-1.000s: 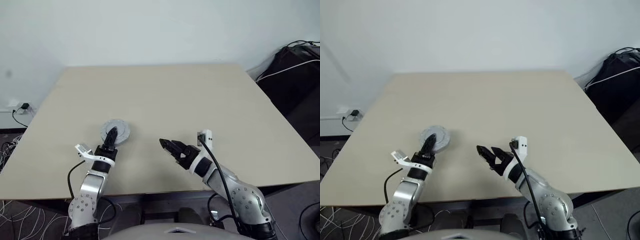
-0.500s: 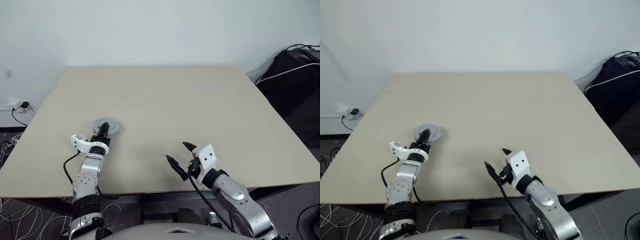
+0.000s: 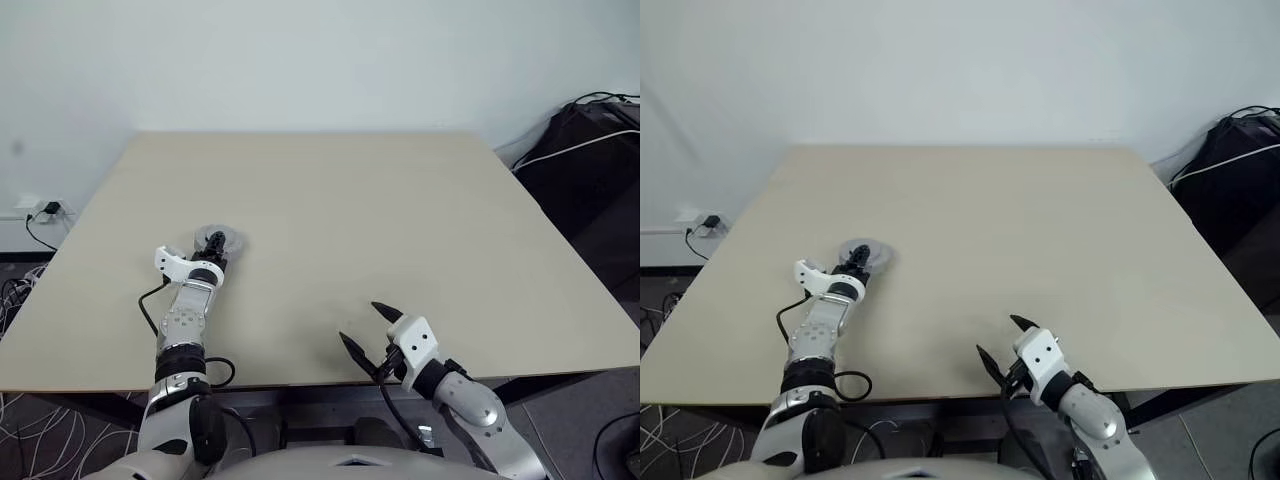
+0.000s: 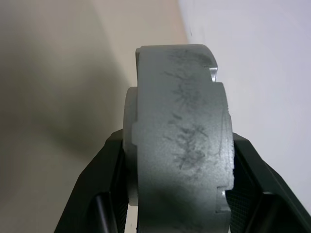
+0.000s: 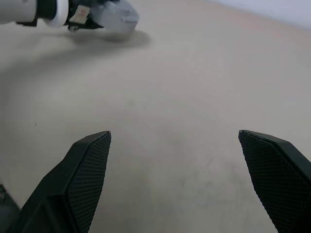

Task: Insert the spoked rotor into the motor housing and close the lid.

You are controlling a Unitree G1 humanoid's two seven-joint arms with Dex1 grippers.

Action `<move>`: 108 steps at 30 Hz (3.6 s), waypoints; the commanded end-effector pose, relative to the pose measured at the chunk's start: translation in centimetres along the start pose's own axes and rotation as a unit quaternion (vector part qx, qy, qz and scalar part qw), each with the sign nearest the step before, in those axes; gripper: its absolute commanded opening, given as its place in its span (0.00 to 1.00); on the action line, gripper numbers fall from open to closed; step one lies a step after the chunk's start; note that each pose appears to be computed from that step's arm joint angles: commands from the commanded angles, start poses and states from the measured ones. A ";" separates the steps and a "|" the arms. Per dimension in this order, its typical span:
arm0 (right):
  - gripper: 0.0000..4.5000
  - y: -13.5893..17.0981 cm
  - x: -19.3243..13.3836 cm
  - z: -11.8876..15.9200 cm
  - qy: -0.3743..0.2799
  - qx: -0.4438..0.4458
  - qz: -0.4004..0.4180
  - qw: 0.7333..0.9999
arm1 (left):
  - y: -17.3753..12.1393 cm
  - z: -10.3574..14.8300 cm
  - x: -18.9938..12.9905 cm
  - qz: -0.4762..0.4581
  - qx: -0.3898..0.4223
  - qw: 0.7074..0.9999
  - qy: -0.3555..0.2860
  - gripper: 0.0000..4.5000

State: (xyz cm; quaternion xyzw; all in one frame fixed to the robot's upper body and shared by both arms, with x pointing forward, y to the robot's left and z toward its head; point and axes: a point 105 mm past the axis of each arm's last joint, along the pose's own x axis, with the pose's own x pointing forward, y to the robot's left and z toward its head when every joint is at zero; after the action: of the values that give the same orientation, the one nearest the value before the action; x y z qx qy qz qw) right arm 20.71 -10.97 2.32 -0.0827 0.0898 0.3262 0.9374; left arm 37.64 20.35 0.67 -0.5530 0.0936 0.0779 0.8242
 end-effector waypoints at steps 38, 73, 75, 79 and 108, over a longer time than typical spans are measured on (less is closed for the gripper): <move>1.00 -0.7 1.6 1.2 -0.011 0.004 0.011 1.000 | 2.9 -2.6 -11.8 -0.075 0.295 0.933 0.194 0.99; 0.06 -2.7 2.3 1.0 -0.044 0.036 -0.118 0.991 | 1.7 -4.2 -15.8 -0.154 0.576 0.802 -0.046 0.12; 0.00 -2.8 2.3 1.1 -0.046 0.038 -0.121 0.991 | 1.6 -4.3 -15.6 -0.159 0.577 0.800 -0.042 0.01; 0.00 -2.9 2.2 1.0 -0.048 0.045 -0.130 0.989 | 1.2 -4.2 -15.2 -0.168 0.581 0.795 -0.043 0.01; 0.00 -3.5 2.1 1.0 -0.045 0.038 -0.148 0.987 | 0.4 -5.1 -15.2 -0.180 0.576 0.796 -0.035 0.01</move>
State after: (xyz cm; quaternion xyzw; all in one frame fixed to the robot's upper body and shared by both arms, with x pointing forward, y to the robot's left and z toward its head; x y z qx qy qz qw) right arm 24.32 -12.20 2.09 -0.0414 0.0711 0.1873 0.9789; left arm 22.01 15.85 0.54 0.0155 0.0190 -0.1126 0.9933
